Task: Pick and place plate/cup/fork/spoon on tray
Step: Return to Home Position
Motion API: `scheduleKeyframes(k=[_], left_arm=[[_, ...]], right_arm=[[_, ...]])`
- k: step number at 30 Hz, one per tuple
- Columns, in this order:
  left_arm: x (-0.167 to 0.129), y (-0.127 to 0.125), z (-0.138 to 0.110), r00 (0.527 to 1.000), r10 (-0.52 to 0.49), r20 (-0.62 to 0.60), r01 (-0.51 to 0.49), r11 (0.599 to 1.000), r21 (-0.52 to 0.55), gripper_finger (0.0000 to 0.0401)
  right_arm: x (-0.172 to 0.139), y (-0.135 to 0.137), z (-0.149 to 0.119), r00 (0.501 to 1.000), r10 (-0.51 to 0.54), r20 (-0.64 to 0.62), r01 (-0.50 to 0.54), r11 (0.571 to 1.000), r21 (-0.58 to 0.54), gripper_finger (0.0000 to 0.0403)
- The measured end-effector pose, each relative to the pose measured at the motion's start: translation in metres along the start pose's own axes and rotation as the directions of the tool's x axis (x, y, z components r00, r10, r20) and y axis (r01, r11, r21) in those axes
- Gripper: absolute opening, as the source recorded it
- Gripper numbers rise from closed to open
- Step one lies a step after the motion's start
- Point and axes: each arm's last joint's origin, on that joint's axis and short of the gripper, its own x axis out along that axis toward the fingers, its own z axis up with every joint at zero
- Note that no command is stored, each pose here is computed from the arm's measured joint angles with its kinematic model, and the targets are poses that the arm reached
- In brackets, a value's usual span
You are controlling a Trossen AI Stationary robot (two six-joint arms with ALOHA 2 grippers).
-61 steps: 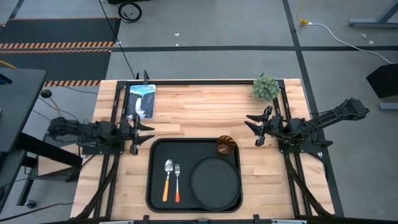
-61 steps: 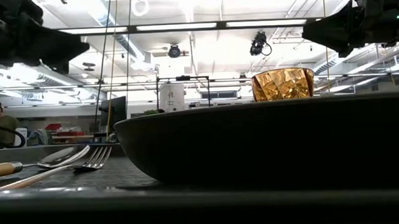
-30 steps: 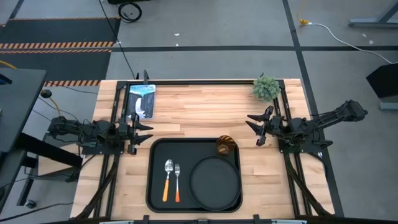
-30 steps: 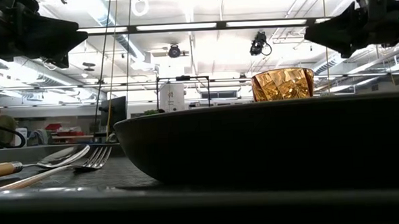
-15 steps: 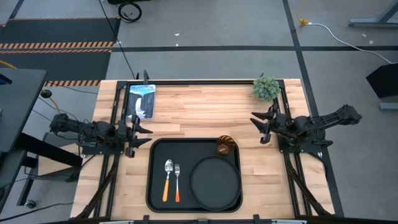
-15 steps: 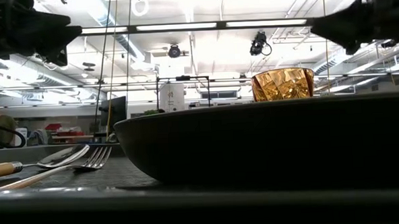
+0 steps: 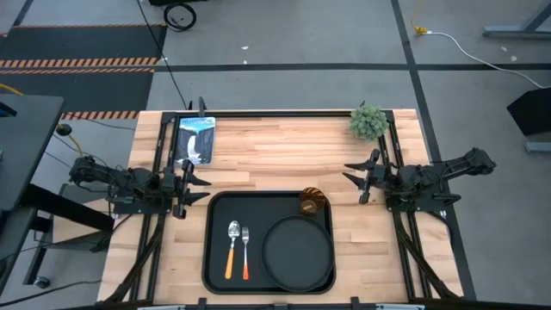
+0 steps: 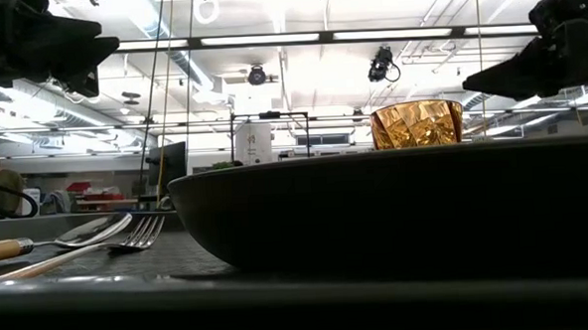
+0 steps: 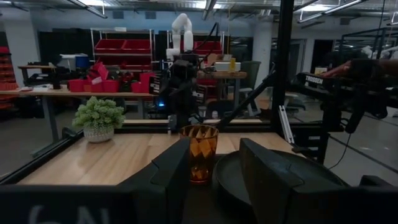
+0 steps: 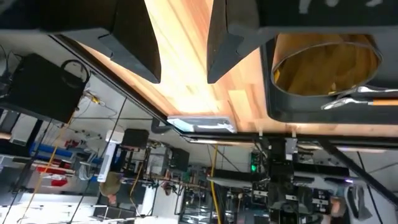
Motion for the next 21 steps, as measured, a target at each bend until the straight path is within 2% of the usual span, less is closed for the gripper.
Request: scheduleKeyframes(k=[9,17,21], left_arm=[[0.000,0.001,0.000,1.000,0.011,0.001,-0.011,1.000,0.002,0.0148],[0.002,0.012,0.000,0.993,0.122,0.006,-0.122,0.992,0.019,0.0148],[0.002,0.013,0.000,0.991,0.136,0.007,-0.137,0.990,0.021,0.0148]], right_arm=[[-0.003,-0.003,0.004,0.999,-0.007,0.045,0.006,0.999,0.033,0.0137],[-0.003,-0.003,0.004,0.999,-0.011,0.048,0.009,0.999,0.035,0.0137],[-0.003,-0.003,0.004,0.999,-0.010,0.048,0.009,0.999,0.035,0.0137]])
